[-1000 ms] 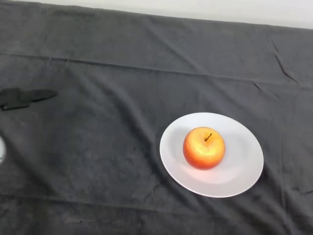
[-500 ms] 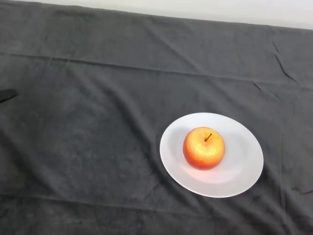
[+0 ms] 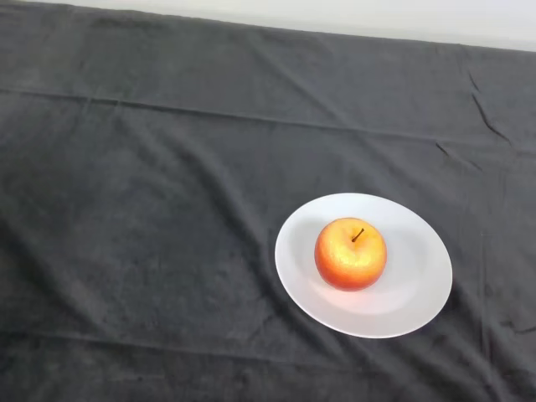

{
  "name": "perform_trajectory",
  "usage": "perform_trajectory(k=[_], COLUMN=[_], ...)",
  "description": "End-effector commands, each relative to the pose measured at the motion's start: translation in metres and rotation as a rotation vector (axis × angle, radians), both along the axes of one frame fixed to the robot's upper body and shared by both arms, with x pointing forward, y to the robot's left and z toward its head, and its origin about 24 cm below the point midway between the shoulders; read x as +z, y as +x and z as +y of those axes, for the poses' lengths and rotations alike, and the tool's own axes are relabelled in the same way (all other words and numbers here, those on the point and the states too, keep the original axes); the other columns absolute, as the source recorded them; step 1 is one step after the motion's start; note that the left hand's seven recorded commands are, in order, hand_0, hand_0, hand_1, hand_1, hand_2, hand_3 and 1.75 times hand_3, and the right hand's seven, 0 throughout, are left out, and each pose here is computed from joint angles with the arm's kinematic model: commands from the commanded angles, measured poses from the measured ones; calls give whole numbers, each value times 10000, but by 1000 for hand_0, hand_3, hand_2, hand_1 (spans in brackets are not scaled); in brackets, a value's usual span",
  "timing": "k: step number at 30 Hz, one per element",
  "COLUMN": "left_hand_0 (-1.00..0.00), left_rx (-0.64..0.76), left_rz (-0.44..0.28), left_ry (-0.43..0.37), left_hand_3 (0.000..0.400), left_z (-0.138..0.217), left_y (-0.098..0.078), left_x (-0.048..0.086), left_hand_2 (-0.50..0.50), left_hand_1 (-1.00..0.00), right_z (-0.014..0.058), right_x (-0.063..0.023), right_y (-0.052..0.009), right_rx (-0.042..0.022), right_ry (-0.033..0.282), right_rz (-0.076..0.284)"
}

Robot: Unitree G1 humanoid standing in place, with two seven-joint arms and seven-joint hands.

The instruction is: Move the apple to the plate

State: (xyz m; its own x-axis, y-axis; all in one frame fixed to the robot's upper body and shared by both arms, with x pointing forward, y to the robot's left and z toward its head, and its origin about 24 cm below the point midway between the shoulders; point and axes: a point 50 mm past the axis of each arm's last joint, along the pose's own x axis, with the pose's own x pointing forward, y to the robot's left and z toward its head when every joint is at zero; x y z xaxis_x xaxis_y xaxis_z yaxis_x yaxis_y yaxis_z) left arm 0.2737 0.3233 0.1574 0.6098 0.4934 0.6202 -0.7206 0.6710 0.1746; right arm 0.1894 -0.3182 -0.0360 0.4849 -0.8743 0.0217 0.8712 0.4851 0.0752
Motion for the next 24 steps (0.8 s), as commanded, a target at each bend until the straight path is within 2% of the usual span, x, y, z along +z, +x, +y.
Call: perform_trajectory(k=[1, 24], left_hand_0=[0, 0], left_rx=[82, 87], left_rz=[-511, -447], left_ry=[284, 266], left_hand_3=[0, 0], left_z=[-23, -37], left_y=[-29, -22], left_x=[123, 90], left_hand_2=[0, 0], left_hand_1=[0, 0], right_z=[432, 432], right_x=[-495, -495], right_y=[-452, -452], right_rx=[88, 88], right_ry=[1780, 1780], right_rz=[1879, 1879])
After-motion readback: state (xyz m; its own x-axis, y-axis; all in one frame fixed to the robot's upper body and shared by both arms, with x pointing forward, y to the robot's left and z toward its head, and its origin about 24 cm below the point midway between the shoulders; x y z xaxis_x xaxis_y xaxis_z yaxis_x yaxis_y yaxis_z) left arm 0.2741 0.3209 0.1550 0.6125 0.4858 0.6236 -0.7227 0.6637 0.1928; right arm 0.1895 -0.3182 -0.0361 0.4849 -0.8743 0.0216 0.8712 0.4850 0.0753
